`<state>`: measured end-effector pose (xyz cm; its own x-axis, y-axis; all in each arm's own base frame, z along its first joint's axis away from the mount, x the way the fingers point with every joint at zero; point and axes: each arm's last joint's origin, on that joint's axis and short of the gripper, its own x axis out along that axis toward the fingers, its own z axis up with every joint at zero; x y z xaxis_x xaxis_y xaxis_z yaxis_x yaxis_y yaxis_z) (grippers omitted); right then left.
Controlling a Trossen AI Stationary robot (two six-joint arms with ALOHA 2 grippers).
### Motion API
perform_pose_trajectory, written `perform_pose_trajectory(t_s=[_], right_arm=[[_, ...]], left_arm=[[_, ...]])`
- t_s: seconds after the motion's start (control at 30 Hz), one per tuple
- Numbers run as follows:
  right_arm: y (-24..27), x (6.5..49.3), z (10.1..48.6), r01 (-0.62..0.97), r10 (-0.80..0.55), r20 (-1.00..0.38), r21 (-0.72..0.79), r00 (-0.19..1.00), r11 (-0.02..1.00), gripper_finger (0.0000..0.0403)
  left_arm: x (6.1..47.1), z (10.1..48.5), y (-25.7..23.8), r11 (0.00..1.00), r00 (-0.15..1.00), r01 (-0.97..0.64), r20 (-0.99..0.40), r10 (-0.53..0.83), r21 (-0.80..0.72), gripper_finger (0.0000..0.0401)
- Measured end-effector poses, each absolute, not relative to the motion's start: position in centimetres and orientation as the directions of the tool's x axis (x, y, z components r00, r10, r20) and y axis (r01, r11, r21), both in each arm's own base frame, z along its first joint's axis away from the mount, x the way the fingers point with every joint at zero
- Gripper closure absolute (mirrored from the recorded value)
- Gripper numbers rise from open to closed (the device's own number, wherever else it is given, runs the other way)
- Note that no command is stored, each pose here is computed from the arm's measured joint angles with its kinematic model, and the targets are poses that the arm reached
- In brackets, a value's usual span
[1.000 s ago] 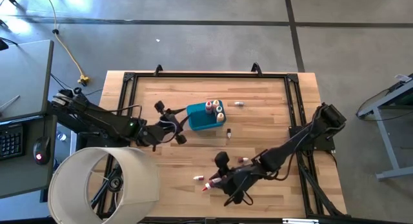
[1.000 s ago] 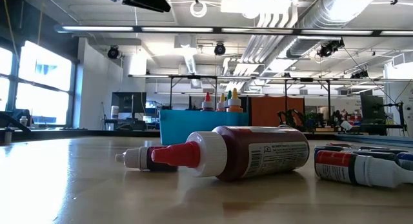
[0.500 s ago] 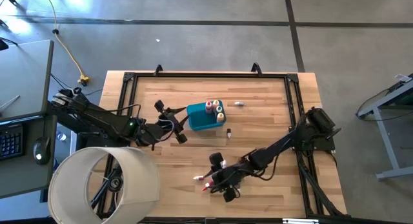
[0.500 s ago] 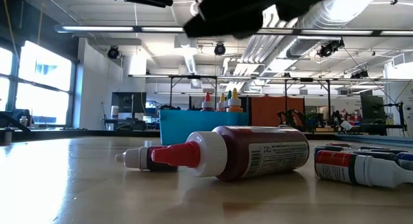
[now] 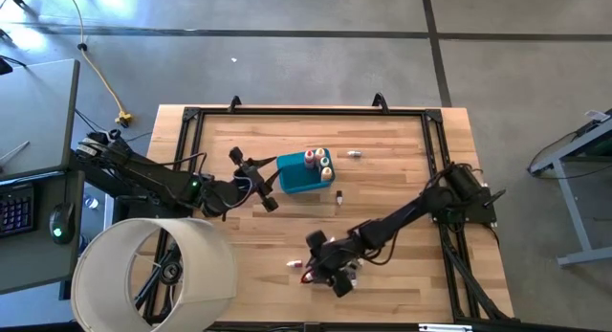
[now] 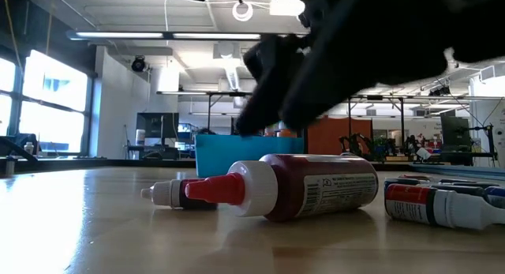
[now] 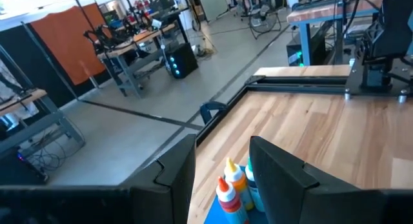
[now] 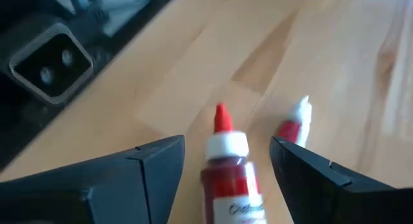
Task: Pick & Place food coloring
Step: Put the big red food coloring bottle into the bin
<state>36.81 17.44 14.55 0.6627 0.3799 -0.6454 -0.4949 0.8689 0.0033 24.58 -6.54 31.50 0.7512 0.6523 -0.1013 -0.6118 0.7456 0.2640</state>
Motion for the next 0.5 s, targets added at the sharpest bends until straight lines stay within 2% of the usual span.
perform_pose_trajectory(t_s=[0.2,0.5], right_arm=[[16.5,36.9,12.0,-0.478,0.331,-0.737,0.013,0.589,0.878,0.0180],[13.6,37.4,11.7,-0.510,0.276,-0.788,-0.056,0.550,0.858,0.0198]], left_arm=[[24.6,31.6,-6.6,0.744,0.754,-0.606,-0.097,0.650,0.280,0.0258],[24.6,31.6,-6.6,0.736,0.752,-0.598,-0.095,0.652,0.319,0.0258]])
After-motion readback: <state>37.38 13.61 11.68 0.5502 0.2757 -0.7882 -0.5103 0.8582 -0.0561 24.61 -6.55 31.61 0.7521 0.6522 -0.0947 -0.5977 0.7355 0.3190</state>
